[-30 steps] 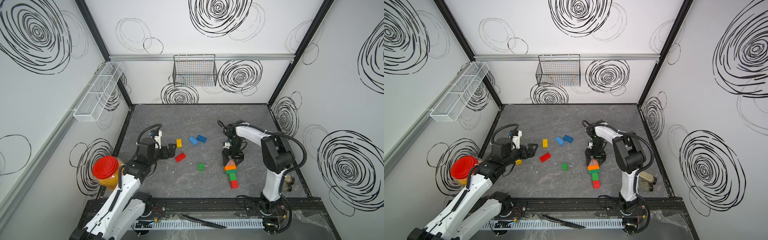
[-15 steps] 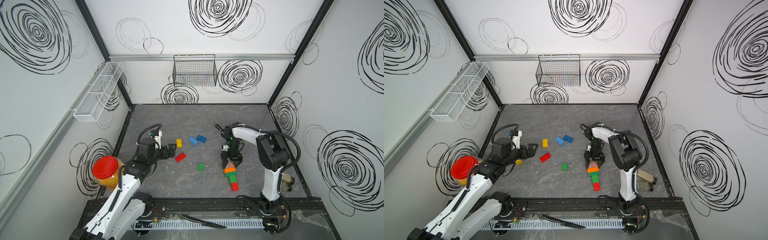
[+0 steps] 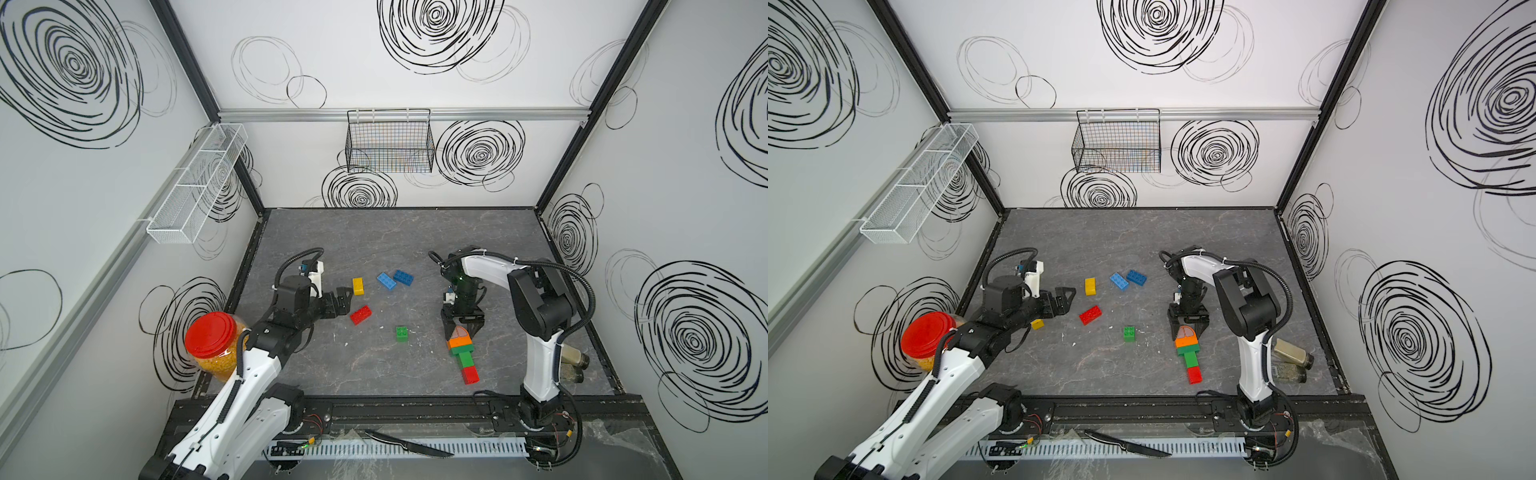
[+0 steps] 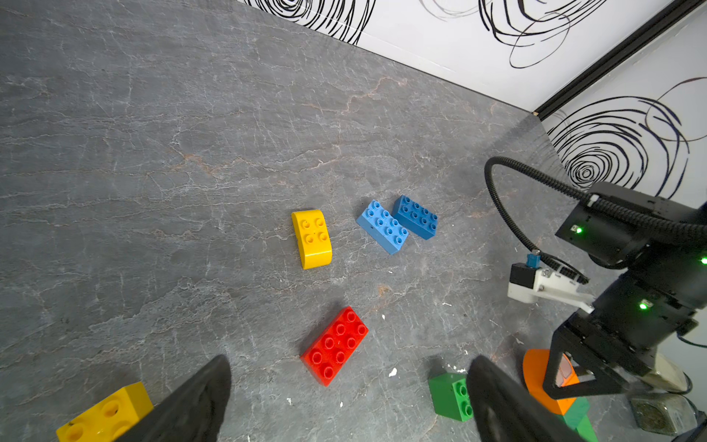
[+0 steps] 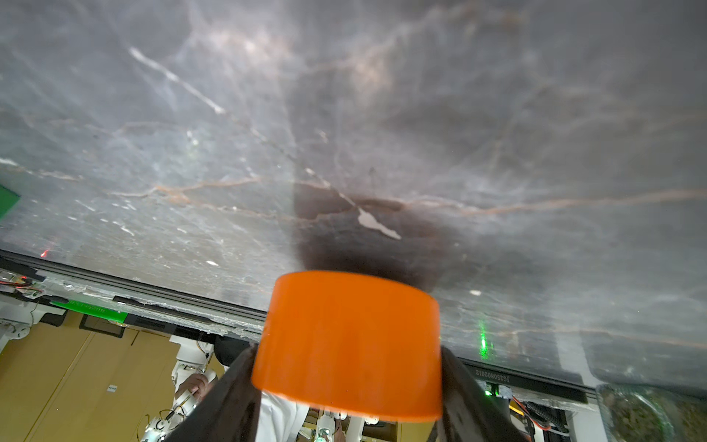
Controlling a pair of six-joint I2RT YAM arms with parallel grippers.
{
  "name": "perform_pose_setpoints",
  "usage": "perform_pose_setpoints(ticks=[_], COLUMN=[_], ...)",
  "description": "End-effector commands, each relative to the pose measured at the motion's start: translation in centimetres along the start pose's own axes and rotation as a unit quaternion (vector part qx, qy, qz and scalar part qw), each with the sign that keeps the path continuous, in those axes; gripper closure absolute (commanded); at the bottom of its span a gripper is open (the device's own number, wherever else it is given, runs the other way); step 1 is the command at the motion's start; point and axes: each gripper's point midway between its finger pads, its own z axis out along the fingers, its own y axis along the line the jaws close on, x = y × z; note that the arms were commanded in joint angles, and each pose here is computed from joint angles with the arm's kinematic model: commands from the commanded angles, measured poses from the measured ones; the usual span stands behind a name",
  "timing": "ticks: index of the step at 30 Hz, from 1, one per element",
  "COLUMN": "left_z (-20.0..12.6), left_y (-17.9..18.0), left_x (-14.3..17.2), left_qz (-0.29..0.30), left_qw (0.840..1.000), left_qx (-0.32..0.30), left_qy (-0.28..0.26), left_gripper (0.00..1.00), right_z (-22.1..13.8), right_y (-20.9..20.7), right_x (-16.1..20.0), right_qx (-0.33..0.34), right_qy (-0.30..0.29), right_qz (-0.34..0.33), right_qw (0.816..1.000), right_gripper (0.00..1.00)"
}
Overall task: Assemble an ice cream with lego
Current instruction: Adjust the lego brick at the center of the board.
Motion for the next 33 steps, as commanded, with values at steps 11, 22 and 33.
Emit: perform_pose_setpoints(ticks=[11,22,33], left_z=[-0.4,-0.6,-0.9], left_y=[-0.3,-0.1,0.0], left_x=[-1.3,-1.4,-1.5], left_qz=[-0.001,0.001,0.003], left_qw=[1.000,1.000,0.999], left_qx=[0.008,0.003,-0.002], left_qy=[-0.027,-0.029,-0.035], left_gripper=[0.01,0.01,0.01], right_z=[0.4,-0.5,-3.9], right_y=[-0.2,-0.5,0.0], right_x=[0.7,0.4,0.6], right_qx=[0.023,0.057,0.116], right_qy=[0.028,0.004,-0.114], right_qz=[0.004,0.001,0.008], right_qw=[0.999,0.998,0.987], right_gripper=[0.45,0.15,0.00])
